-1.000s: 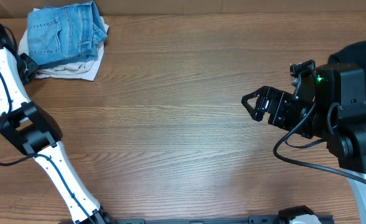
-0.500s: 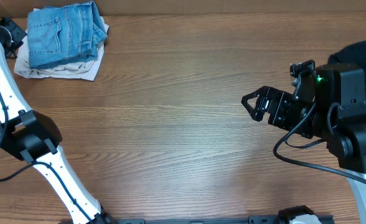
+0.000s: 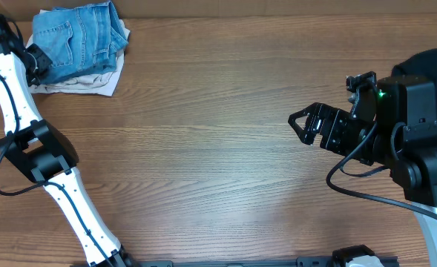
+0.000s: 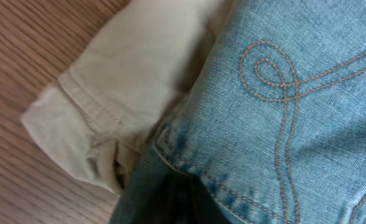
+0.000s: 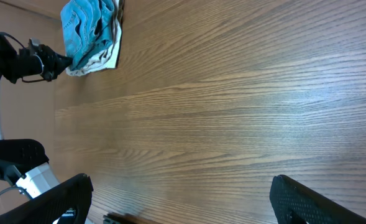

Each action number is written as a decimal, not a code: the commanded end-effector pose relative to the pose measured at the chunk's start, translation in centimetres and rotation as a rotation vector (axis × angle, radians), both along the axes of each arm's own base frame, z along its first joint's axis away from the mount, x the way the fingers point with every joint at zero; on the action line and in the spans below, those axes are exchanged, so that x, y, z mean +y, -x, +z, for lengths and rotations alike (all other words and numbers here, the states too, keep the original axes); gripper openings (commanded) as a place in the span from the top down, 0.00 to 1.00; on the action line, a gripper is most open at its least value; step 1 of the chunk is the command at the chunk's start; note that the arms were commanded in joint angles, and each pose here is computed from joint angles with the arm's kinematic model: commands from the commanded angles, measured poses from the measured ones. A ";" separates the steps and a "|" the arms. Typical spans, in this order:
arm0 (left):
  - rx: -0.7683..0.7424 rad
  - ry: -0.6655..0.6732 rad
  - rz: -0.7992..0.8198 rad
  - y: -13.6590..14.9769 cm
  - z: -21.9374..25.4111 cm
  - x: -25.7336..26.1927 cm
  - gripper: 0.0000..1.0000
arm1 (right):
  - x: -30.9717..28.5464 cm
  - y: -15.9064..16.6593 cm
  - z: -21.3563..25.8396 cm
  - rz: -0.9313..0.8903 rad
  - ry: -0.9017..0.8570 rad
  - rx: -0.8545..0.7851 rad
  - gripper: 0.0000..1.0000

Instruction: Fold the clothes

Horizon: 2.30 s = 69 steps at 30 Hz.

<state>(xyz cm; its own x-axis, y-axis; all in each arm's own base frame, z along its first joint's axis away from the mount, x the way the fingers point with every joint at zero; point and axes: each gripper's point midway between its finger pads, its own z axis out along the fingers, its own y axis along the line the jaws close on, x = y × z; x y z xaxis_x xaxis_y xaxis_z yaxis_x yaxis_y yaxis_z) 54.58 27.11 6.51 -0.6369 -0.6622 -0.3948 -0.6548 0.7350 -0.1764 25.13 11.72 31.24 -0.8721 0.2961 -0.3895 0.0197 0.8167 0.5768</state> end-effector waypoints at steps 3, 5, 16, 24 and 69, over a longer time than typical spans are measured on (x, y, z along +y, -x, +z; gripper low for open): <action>0.088 -0.065 0.002 1.5 -1.0 1.0 0.87 | -0.2 -0.1 0.2 -0.003 0.002 -0.008 0.05; 0.089 -0.047 0.022 1.9 -0.6 1.0 0.91 | -0.2 -0.1 0.2 -0.002 0.001 -0.008 0.05; -0.275 0.176 -0.096 0.4 14.5 -5.4 0.72 | 0.2 -0.3 1.8 0.009 -0.027 -0.082 0.00; -0.519 0.224 -0.281 3.1 27.1 -10.7 0.65 | -0.4 0.5 7.1 -0.005 -0.029 -0.220 0.00; -1.012 -0.182 -0.770 43.7 49.9 -35.7 0.00 | -6.7 16.3 12.3 -0.122 0.113 -0.454 0.00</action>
